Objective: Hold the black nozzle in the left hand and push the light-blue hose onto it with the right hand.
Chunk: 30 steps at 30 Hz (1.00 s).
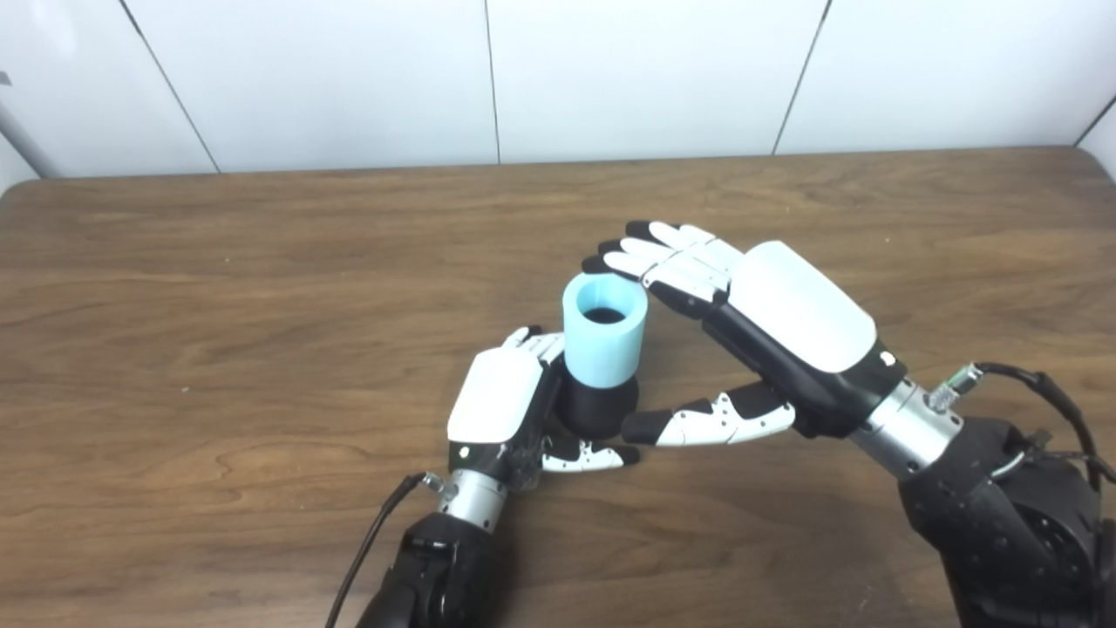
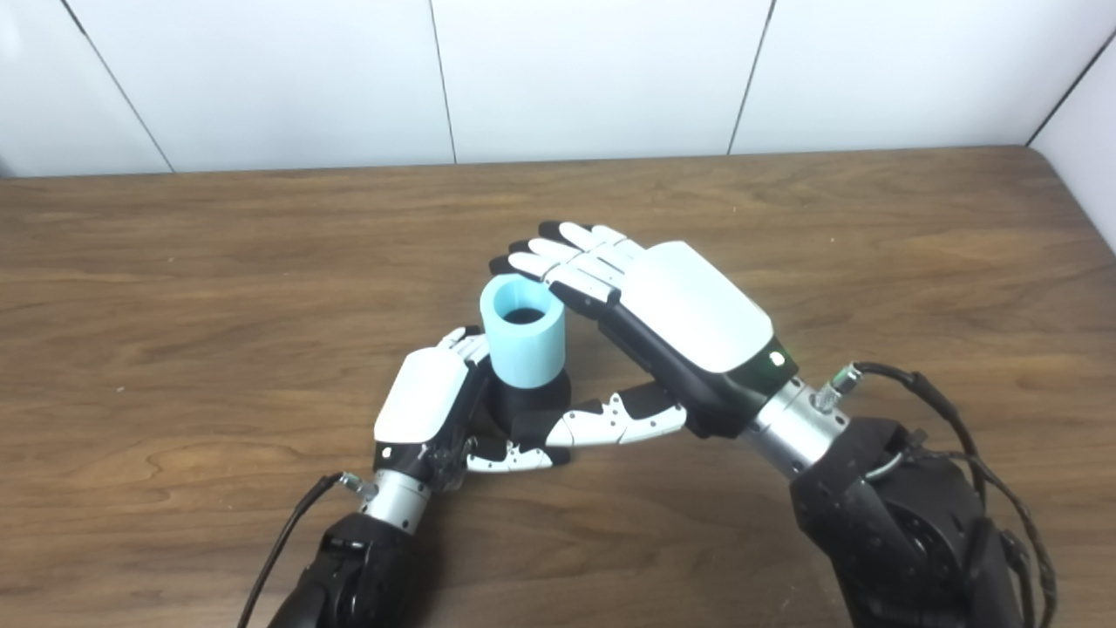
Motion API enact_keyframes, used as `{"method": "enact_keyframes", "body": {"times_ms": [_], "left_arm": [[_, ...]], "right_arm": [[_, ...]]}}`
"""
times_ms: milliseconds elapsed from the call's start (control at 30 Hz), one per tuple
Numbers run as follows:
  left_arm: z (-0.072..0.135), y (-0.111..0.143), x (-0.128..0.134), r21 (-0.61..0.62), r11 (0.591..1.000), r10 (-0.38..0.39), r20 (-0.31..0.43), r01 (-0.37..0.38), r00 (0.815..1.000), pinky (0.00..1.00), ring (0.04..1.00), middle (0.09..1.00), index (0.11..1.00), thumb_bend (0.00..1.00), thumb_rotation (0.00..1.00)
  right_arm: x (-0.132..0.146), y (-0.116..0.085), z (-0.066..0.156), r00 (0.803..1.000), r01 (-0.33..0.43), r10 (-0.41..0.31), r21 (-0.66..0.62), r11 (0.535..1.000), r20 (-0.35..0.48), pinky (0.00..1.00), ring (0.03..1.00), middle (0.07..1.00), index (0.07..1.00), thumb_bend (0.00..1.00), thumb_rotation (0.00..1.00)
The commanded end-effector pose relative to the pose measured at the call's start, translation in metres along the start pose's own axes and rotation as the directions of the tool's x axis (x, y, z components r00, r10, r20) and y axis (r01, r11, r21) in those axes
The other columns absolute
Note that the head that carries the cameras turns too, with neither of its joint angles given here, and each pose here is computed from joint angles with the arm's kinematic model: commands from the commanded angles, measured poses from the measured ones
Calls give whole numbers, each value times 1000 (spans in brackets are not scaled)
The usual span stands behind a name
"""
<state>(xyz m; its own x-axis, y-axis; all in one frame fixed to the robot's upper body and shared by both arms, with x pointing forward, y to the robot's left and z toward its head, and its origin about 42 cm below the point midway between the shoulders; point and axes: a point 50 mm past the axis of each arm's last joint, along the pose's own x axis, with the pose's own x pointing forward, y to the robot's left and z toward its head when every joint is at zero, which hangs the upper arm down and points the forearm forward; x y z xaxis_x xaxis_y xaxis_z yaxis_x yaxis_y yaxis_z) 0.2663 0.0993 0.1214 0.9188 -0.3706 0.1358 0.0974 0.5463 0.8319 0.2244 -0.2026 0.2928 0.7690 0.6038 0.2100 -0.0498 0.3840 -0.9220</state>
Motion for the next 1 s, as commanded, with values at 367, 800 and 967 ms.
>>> {"method": "enact_keyframes", "body": {"times_ms": [367,800,967], "left_arm": [[-22,42,15,95,995,44,-7,-43,999,995,873,859,857,1000,345],[-16,84,21,105,991,83,-23,-80,996,1000,880,861,891,988,393],[-14,102,19,78,995,71,-39,-68,997,1000,888,872,896,1000,394]], "right_arm": [[3,-2,0,999,41,-41,-8,999,0,927,950,904,893,550,912],[1,0,-6,999,41,-41,-21,999,-31,918,952,898,889,551,916],[-2,-1,-11,998,59,-60,-14,998,-37,927,959,915,900,535,916]]}}
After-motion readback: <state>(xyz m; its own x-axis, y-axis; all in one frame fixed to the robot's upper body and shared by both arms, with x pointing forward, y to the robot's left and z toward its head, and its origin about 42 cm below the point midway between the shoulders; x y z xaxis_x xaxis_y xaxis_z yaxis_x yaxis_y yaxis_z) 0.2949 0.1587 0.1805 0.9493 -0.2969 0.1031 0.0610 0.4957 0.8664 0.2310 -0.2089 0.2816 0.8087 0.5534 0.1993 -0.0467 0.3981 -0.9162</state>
